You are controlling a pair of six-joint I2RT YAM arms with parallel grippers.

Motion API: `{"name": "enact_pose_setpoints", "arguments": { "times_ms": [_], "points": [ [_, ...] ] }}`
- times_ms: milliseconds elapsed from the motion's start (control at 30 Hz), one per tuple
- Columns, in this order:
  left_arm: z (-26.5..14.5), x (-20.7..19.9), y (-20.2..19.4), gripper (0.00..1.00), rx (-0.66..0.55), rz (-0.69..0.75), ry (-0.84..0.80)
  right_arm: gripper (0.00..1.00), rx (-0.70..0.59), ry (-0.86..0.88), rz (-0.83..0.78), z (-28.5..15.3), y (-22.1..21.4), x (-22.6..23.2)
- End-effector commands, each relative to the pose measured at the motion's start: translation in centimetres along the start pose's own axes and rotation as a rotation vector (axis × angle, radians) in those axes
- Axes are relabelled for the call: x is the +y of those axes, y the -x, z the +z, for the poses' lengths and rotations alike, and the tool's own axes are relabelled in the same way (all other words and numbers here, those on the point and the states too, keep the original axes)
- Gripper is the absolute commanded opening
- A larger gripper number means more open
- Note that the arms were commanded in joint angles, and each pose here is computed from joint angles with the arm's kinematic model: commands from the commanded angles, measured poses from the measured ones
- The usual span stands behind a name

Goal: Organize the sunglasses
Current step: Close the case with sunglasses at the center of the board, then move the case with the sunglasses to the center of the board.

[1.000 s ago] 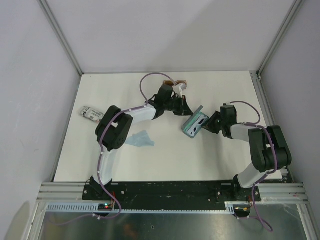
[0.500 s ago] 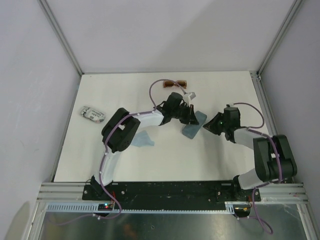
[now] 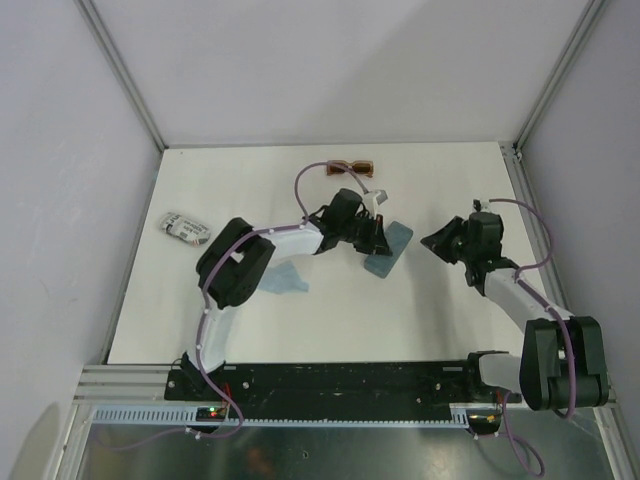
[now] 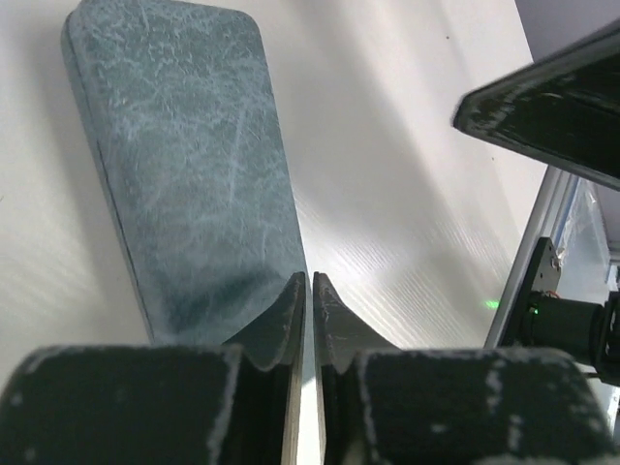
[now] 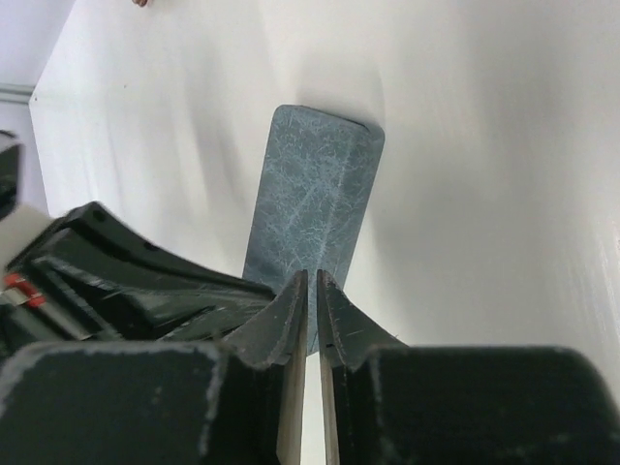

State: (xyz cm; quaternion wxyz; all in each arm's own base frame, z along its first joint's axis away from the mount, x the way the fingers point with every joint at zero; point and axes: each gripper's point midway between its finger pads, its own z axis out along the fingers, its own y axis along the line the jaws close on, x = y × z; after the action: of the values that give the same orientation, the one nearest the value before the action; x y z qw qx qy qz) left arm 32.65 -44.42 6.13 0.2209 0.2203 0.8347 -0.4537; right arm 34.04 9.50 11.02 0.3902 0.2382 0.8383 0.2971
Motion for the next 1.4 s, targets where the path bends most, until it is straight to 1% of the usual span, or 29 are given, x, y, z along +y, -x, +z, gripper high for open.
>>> {"name": "enact_pose_setpoints", "arguments": {
  "times_ms": [0, 133, 267, 367, 467, 533, 633, 700, 767, 867, 967, 1100, 1167, 1267, 1367],
  "points": [
    [-5.2, -3.2, 4.8, 0.13, -0.138, 0.097, -0.005, 0.14, 0.016, 0.026, -0.055, 0.6, -0.2, 0.7],
    [-10.1, -2.9, 7.0, 0.25, -0.25, 0.104, 0.07, 0.14, 0.053, -0.039, -0.067, 2.0, -0.5, -0.1],
    [-15.8, -1.0, 7.9, 0.33, -0.376, 0.082, 0.197, 0.14, 0.054, -0.084, -0.094, 2.9, -0.7, -0.4],
    [-19.8, 1.3, 7.3, 0.4, -0.464, 0.035, 0.311, 0.16, 0.067, -0.074, -0.159, 3.3, -1.8, 1.2],
    [-23.9, 2.6, 6.9, 0.46, -0.568, -0.017, 0.403, 0.18, 0.094, -0.049, -0.248, 3.6, -3.2, 4.4],
    [-26.4, 3.5, 6.5, 0.56, -0.642, -0.058, 0.464, 0.17, 0.115, -0.01, -0.295, 3.8, -4.4, 7.0],
    [-30.0, 5.0, 5.6, 0.68, -0.759, -0.136, 0.567, 0.12, 0.141, 0.028, -0.331, 4.8, -6.1, 10.3],
    [-32.6, 5.9, 5.0, 0.78, -0.847, -0.199, 0.637, 0.08, 0.159, 0.031, -0.338, 5.9, -7.1, 11.7],
    [-34.9, 7.3, 4.0, 0.87, -0.92, -0.291, 0.718, 0.04, 0.189, 0.021, -0.342, 7.2, -8.3, 12.6],
    [-37.6, 9.0, 2.5, 0.96, -0.992, -0.395, 0.799, 0.01, 0.216, -0.035, -0.351, 9.5, -9.8, 12.8],
    [-39.6, 10.0, 1.3, 0.99, -1.054, -0.467, 0.837, 0.0, 0.229, -0.107, -0.343, 11.7, -10.4, 11.9],
    [-41.1, 12.0, -0.1, 1.0, -1.093, -0.563, 0.876, 0.0, 0.254, -0.222, -0.292, 13.7, -10.4, 8.4],
    [-41.6, 13.3, -0.8, 1.0, -1.1, -0.625, 0.89, 0.0, 0.255, -0.295, -0.262, 13.8, -9.8, 6.2],
    [-42.8, 15.2, -1.5, 1.0, -1.115, -0.705, 0.924, 0.0, 0.221, -0.441, -0.248, 12.6, -7.7, 2.9],
    [-44.2, 17.6, -2.4, 1.0, -1.128, -0.783, 1.0, 0.0, 0.19, -0.485, -0.259, 11.4, -5.9, 1.7]
  ]
}}
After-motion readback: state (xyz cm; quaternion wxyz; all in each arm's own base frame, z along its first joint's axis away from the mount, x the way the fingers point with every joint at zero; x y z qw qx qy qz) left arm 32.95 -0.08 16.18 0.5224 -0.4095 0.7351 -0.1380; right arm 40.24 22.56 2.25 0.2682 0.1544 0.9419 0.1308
